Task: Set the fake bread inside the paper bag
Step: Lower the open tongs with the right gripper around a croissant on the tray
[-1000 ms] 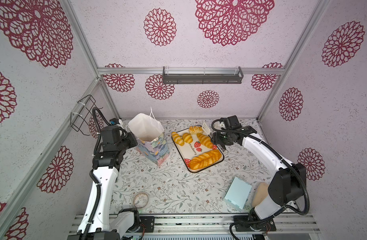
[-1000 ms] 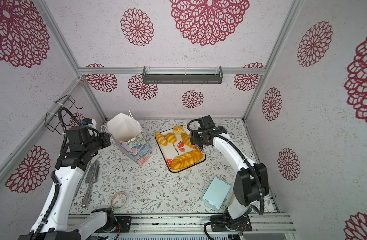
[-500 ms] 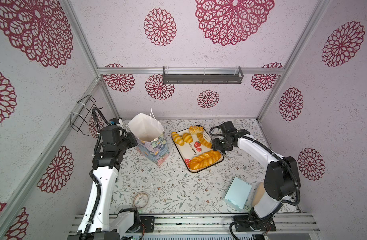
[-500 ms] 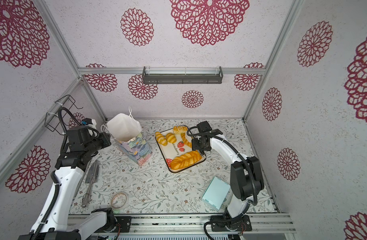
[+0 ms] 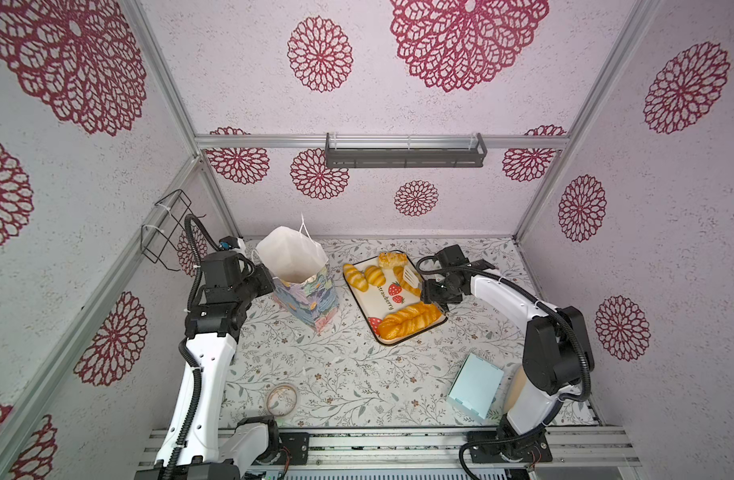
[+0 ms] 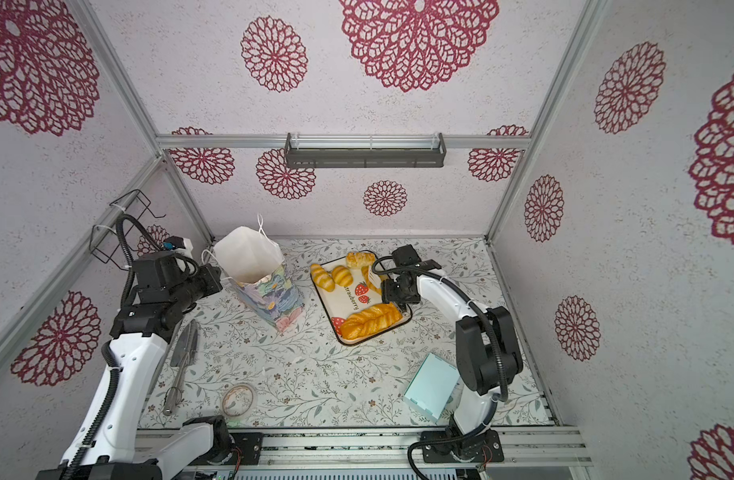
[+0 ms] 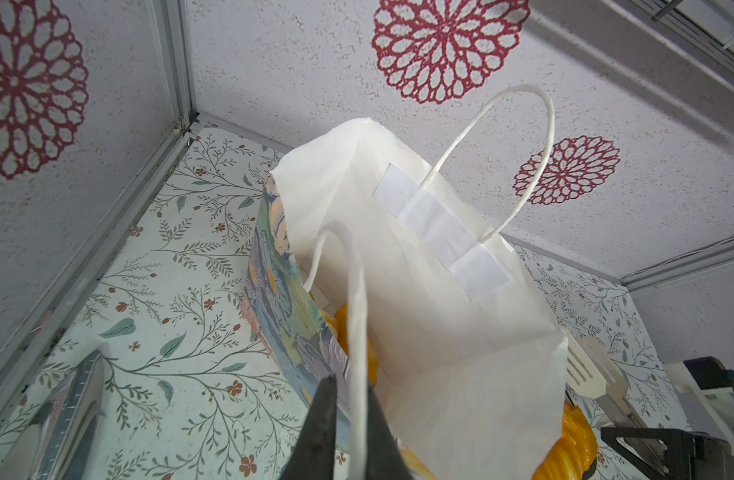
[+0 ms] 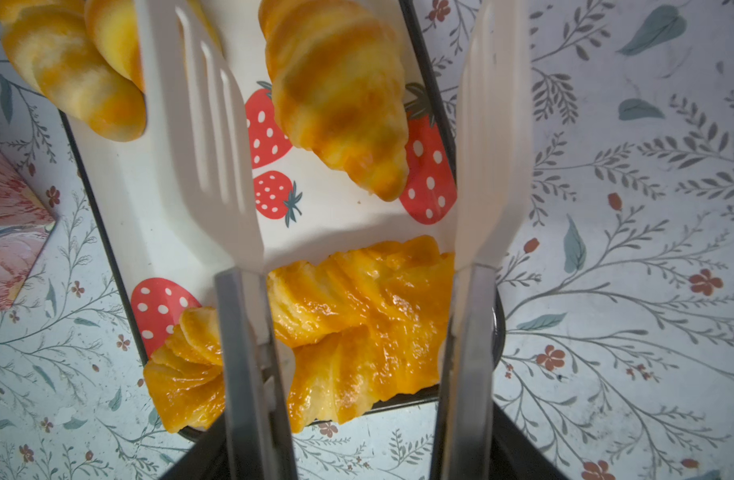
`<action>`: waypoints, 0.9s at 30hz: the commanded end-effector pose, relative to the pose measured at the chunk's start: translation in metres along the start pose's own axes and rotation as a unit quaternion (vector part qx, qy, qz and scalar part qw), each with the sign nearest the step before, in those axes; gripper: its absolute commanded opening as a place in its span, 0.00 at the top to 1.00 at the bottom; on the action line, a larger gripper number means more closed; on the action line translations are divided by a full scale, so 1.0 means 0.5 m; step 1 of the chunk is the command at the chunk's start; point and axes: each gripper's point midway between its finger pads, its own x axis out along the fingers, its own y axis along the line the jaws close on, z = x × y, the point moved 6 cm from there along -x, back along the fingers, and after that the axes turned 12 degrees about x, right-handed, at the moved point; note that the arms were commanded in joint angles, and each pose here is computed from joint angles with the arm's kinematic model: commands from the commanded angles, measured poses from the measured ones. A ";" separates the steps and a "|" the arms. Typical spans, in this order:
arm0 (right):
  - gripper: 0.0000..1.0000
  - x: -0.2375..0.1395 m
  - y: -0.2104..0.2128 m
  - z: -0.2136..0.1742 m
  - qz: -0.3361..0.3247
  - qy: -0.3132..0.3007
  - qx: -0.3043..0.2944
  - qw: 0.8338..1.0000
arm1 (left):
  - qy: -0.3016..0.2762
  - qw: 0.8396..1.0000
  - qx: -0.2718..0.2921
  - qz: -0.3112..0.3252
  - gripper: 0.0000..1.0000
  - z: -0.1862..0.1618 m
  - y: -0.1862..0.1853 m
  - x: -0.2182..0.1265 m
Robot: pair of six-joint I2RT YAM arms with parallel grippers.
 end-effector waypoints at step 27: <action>0.31 0.049 0.022 -0.004 0.005 0.022 -0.034 0.999 | -0.008 1.000 0.000 0.008 0.87 0.002 0.006 -0.009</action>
